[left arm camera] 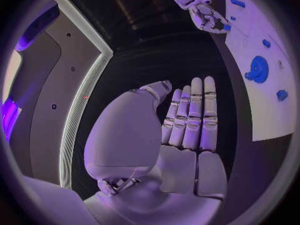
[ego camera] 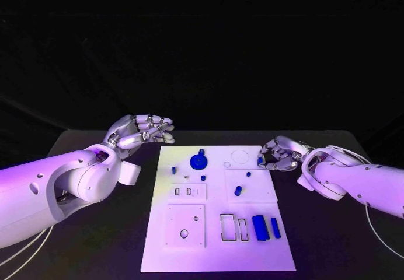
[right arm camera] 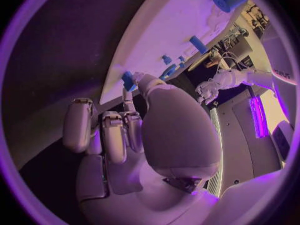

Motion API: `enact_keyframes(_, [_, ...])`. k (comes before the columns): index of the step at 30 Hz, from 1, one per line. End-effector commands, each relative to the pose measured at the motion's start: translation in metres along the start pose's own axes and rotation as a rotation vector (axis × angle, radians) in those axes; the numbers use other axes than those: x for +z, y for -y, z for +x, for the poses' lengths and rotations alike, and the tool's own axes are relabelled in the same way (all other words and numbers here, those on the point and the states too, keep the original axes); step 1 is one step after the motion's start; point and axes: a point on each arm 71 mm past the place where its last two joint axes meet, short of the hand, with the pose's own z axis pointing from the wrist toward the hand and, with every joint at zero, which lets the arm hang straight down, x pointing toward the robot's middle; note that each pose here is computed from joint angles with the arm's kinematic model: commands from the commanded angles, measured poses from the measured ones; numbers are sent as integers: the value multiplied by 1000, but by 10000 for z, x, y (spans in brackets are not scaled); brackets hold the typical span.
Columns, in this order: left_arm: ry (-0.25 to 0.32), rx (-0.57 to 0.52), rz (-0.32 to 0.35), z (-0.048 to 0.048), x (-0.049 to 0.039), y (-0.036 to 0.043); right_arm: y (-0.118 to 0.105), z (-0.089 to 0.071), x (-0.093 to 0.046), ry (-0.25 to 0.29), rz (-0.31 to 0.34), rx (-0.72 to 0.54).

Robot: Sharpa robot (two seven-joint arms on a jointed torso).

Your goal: Assemble the parts on the task board

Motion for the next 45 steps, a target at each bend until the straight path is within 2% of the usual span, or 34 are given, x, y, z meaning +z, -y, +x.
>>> enact_keyframes(1, [-17, -6, 7, 15, 1, 10, -12, -34, -12, 63, 8, -21])
enact_keyframes(7, [-12, -4, 7, -1, 0, 8, -74, -56, -50, 102, 4, -17])
enact_keyframes(11, [-11, -3, 7, -8, 2, 6, -205, -61, -80, 118, -10, -4])
enact_keyframes(15, [-9, -2, 6, -16, 4, 3, -408, -41, -107, 136, -36, 8])
enact_keyframes(19, [-6, -1, 5, -29, 9, -1, -730, 57, -115, 135, -79, 19])
enact_keyframes(25, [-4, 1, 2, -36, 33, -18, -1169, 275, -89, 97, -130, 22])
enact_keyframes(30, [-5, 1, 0, -29, 55, -30, -1435, 471, -51, 53, -161, 13])
enact_keyframes(37, [-10, -1, -3, -6, 85, -44, -1676, 774, -6, -12, -190, 3])
enact_keyframes(45, [-18, -3, -5, 18, 102, -52, -1843, 1024, 39, -49, -191, -34])
